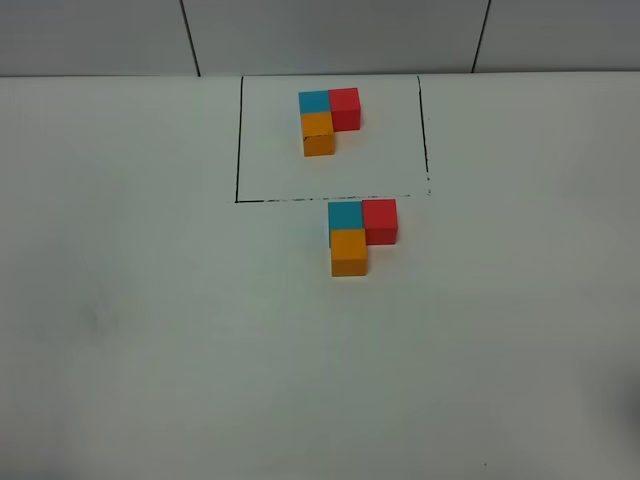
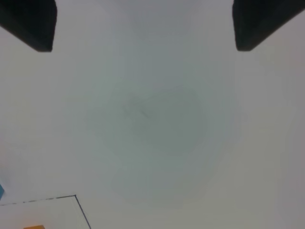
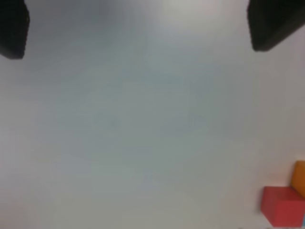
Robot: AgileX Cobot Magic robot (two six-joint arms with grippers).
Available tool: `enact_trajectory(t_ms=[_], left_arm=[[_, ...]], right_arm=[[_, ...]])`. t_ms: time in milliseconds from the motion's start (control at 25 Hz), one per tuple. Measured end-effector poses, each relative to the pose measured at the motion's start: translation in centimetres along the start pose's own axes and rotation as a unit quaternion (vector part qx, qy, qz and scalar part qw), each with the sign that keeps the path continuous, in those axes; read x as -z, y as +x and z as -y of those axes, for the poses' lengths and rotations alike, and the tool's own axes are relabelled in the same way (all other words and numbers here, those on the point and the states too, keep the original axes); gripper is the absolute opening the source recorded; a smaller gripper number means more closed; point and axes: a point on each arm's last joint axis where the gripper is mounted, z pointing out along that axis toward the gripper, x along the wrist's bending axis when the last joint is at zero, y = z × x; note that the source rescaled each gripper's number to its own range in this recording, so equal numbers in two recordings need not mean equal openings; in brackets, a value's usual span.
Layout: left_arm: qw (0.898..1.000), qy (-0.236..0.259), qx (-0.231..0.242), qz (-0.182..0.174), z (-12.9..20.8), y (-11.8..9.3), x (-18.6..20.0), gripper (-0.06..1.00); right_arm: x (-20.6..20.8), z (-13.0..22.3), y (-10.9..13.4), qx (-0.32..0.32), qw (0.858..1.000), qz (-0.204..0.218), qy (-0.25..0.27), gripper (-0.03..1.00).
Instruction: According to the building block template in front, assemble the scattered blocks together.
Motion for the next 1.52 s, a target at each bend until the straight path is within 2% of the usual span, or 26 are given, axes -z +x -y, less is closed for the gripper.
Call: enact_trajectory(t_ms=[200,520,960,1520], left_arm=[[1.000,0.000,0.000,0.000,0.0,0.0,0.0,0.76],[1.000,0.000,0.000,0.000,0.0,0.0,0.0,0.76],[1.000,0.000,0.000,0.000,0.0,0.0,0.0,0.76],[1.000,0.000,0.000,0.000,0.0,0.0,0.0,0.76]], right_arm=[[2.5,2.1,0.5,-0.014,0.999,0.017,-0.023,0.86],[2.3,5.1,0.9,-0.022,0.999,0.021,-0.025,0.86],[3.8,7.1,1.4,0.016,0.996,0.025,-0.079,0.86],[5.5,9.0,1.8,0.009,0.987,0.037,-0.156,0.84]])
